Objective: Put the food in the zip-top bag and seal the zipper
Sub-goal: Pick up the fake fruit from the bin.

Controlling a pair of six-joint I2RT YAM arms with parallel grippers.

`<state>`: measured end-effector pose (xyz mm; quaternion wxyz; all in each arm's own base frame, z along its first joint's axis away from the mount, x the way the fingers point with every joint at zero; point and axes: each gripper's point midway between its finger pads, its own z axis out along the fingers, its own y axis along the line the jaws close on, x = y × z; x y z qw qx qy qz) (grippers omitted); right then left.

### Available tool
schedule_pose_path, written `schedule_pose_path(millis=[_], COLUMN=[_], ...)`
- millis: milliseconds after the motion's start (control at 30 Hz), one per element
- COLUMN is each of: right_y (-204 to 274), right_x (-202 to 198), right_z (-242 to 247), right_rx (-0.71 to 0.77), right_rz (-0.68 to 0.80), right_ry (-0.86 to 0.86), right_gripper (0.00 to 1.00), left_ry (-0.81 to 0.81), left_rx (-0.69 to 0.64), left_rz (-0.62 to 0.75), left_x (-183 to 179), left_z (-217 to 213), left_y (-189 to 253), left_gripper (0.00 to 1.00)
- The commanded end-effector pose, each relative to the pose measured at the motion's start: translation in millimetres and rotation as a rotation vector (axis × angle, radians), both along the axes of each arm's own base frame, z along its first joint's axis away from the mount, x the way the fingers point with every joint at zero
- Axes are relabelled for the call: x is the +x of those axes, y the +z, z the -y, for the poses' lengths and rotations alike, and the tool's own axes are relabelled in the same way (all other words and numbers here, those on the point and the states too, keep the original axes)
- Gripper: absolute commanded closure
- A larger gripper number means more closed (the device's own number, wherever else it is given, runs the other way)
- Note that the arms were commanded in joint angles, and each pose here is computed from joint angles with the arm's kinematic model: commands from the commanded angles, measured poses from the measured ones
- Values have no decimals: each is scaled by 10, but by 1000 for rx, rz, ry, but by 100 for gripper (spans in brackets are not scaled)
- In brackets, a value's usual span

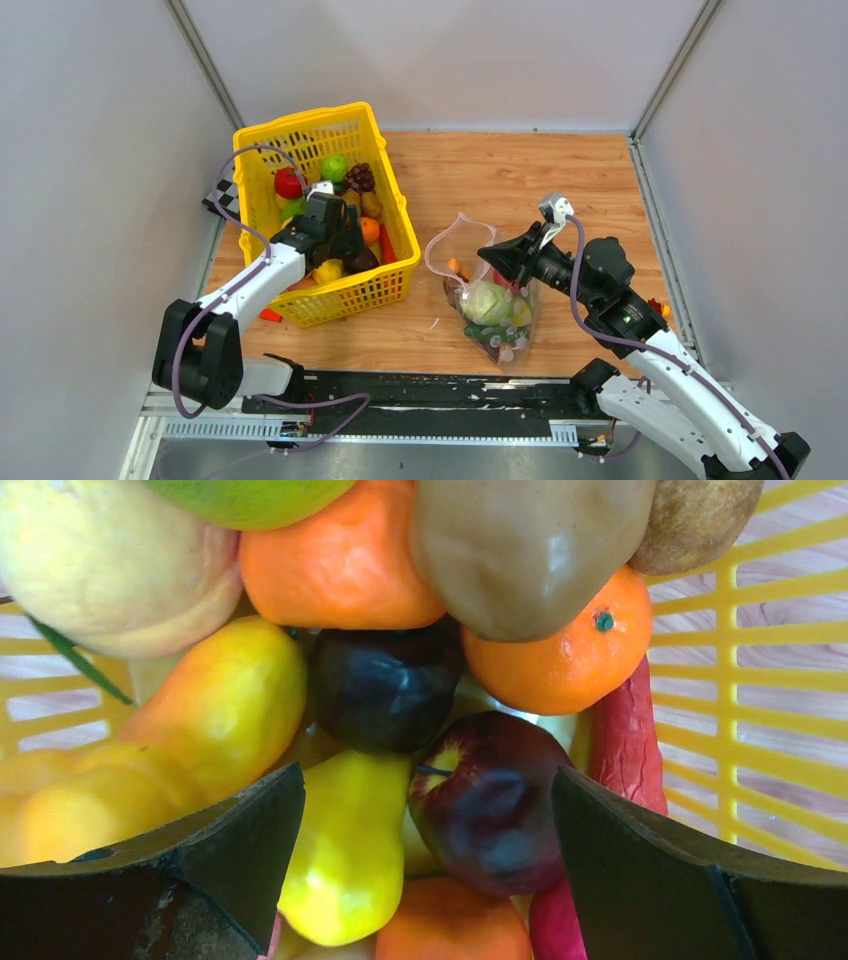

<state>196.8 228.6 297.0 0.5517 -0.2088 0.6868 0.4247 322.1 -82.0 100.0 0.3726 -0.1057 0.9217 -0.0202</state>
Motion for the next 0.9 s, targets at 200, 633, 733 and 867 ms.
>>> schedule_pose_path(millis=[200, 633, 733, 867], right_y=[165, 131, 134, 131], right_x=[49, 79, 73, 66], right_z=[26, -6, -21, -5], right_rx=[20, 15, 21, 15], right_rz=[59, 51, 49, 48], right_ry=[-28, -23, -15, -20], right_gripper=[98, 98, 98, 98], left_ry=[-31, -132, -100, -180], left_rx=[-83, -77, -22, -109], left_rz=[-1, 90, 26, 107], left_x=[163, -41, -92, -105], left_z=[158, 140, 32, 215], left_y=[-96, 239, 135, 333], left_gripper=[23, 12, 12, 12])
